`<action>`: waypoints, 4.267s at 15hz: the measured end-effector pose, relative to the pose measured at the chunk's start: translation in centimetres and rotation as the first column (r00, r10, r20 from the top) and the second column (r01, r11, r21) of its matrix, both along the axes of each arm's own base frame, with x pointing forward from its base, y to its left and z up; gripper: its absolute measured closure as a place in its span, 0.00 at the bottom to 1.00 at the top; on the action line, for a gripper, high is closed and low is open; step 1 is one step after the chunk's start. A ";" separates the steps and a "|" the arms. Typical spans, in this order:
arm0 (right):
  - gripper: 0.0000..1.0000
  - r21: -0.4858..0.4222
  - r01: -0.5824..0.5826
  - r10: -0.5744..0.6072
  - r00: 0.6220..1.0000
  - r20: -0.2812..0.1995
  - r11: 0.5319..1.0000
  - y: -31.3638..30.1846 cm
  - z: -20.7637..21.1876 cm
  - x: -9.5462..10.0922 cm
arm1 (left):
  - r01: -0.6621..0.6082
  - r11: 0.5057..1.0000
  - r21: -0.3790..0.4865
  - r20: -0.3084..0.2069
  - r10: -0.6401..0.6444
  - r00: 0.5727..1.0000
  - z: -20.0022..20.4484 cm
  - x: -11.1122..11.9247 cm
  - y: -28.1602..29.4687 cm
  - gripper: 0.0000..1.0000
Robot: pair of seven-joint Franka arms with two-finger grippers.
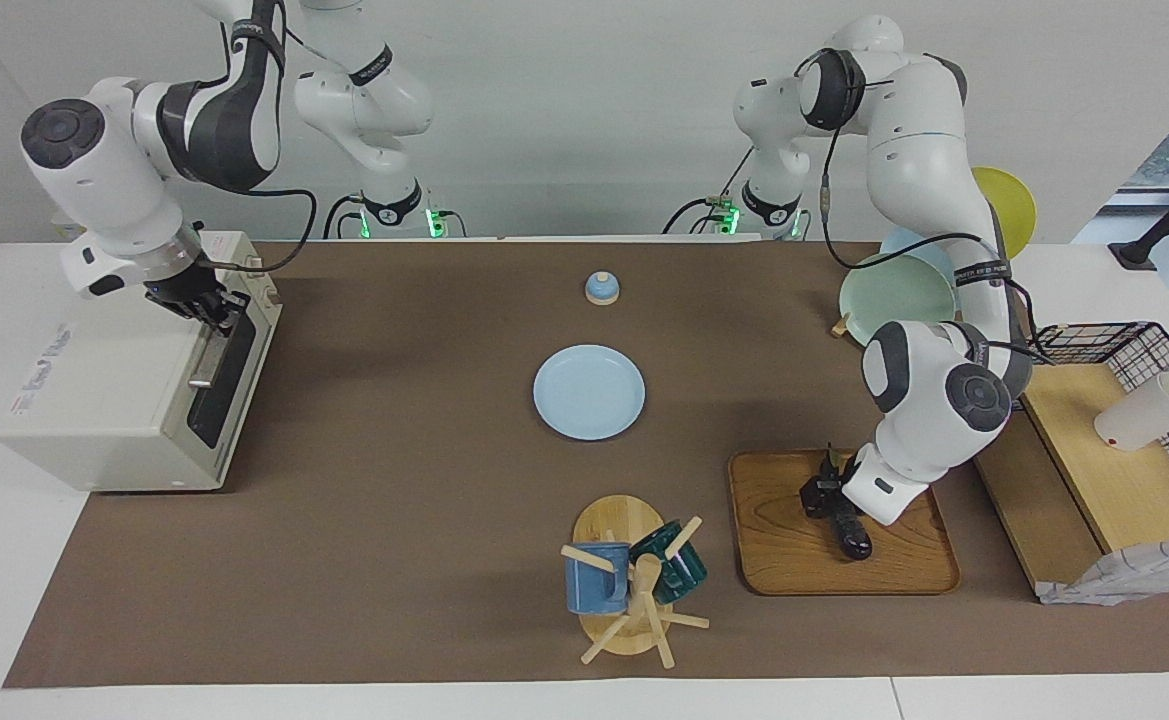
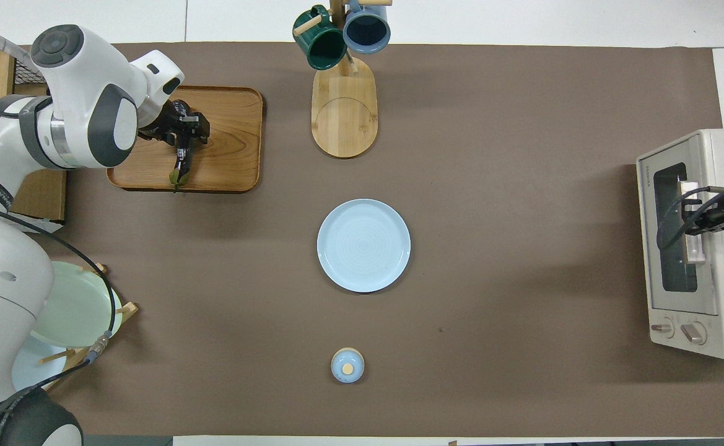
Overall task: Put eggplant into oven
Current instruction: 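Lift the eggplant with the left gripper while the right gripper opens the oven, then lower the eggplant onto the blue plate with the left gripper and release, then withdraw the left gripper while the right gripper moves toward the plate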
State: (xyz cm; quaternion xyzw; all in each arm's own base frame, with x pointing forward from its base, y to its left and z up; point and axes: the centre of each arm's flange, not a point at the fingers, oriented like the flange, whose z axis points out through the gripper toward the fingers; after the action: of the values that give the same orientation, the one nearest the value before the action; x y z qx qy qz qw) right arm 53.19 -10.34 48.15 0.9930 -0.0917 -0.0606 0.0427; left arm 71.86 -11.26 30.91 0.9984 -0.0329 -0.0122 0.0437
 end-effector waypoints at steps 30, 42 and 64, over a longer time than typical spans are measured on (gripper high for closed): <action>0.99 0.090 -0.037 0.027 0.994 0.105 0.995 11.0 -18.1 -0.4 | -0.133 0.989 -0.064 -0.037 0.130 0.991 7.7 -22.8 -29.4 0.69; 0.79 0.090 0.033 -0.045 0.990 0.135 0.995 15.0 -16.7 0.8 | -0.126 0.991 -0.039 -0.004 0.126 0.992 2.7 -22.1 -30.6 0.31; 0.00 0.156 -0.109 0.076 0.976 0.205 0.982 55.4 -12.5 -0.3 | -0.060 0.998 0.012 -0.071 0.060 0.996 26.9 -14.2 5.8 0.00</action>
State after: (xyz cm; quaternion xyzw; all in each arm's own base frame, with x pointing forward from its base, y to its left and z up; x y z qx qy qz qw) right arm 52.88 45.02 35.70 0.9974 -0.0435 0.0331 -0.0469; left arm 57.63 -5.43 57.81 0.9981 -0.0013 -0.0467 0.0402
